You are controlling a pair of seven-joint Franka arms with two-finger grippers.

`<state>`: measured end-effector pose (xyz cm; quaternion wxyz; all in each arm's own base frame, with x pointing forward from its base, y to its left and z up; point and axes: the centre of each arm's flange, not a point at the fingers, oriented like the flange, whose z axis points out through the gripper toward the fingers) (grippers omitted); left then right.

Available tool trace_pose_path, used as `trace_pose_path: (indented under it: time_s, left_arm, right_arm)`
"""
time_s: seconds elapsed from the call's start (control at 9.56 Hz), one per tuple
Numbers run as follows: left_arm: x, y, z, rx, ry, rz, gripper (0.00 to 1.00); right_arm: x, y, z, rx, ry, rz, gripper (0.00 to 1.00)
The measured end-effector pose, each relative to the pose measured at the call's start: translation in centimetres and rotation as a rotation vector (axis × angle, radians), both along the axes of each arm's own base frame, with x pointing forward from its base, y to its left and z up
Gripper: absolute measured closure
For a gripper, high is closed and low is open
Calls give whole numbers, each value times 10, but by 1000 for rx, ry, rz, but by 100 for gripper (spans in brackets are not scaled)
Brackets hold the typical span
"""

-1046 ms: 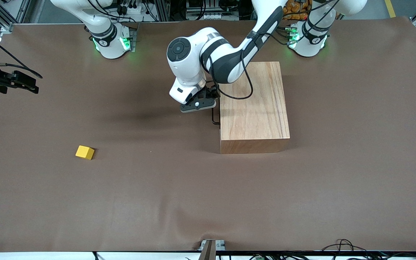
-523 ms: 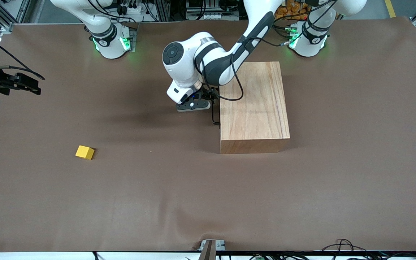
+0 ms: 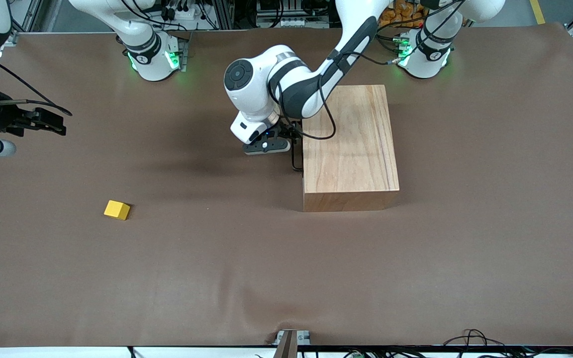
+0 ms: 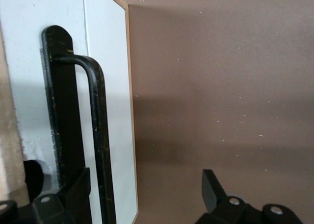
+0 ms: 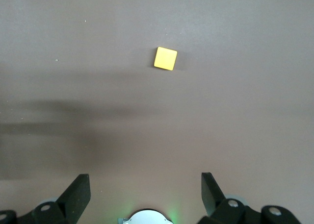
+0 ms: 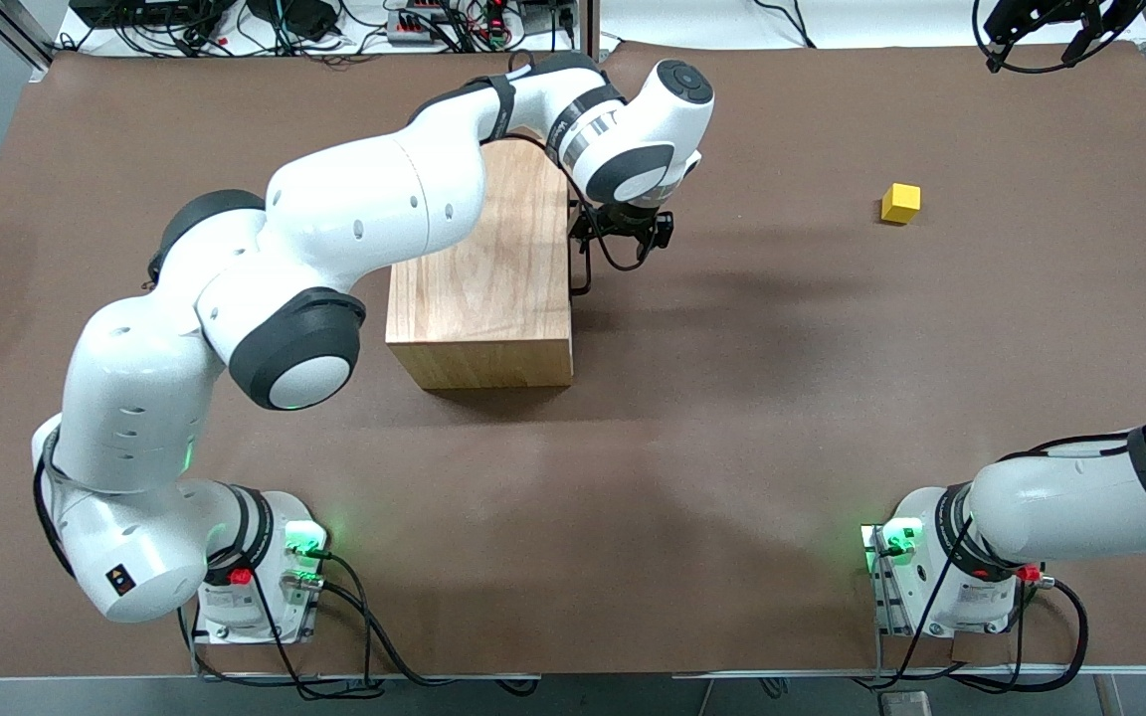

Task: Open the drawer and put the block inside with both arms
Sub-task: 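Pull the drawer open with the left gripper while the right gripper advances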

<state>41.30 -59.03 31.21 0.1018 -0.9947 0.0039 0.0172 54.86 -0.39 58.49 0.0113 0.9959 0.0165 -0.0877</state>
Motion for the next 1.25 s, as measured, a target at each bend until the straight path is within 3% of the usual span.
trace_pose_path:
  time_s: [0.63,1.25]
  left_arm:
    - [0,-4,-8,-10,-3,-7,0]
    - [-6,-22,0,-101,-43,-33,0]
  right_arm:
    - [7,4,-10,-2,0,8,0]
    - [11,2,-14,-3,-7,4,0]
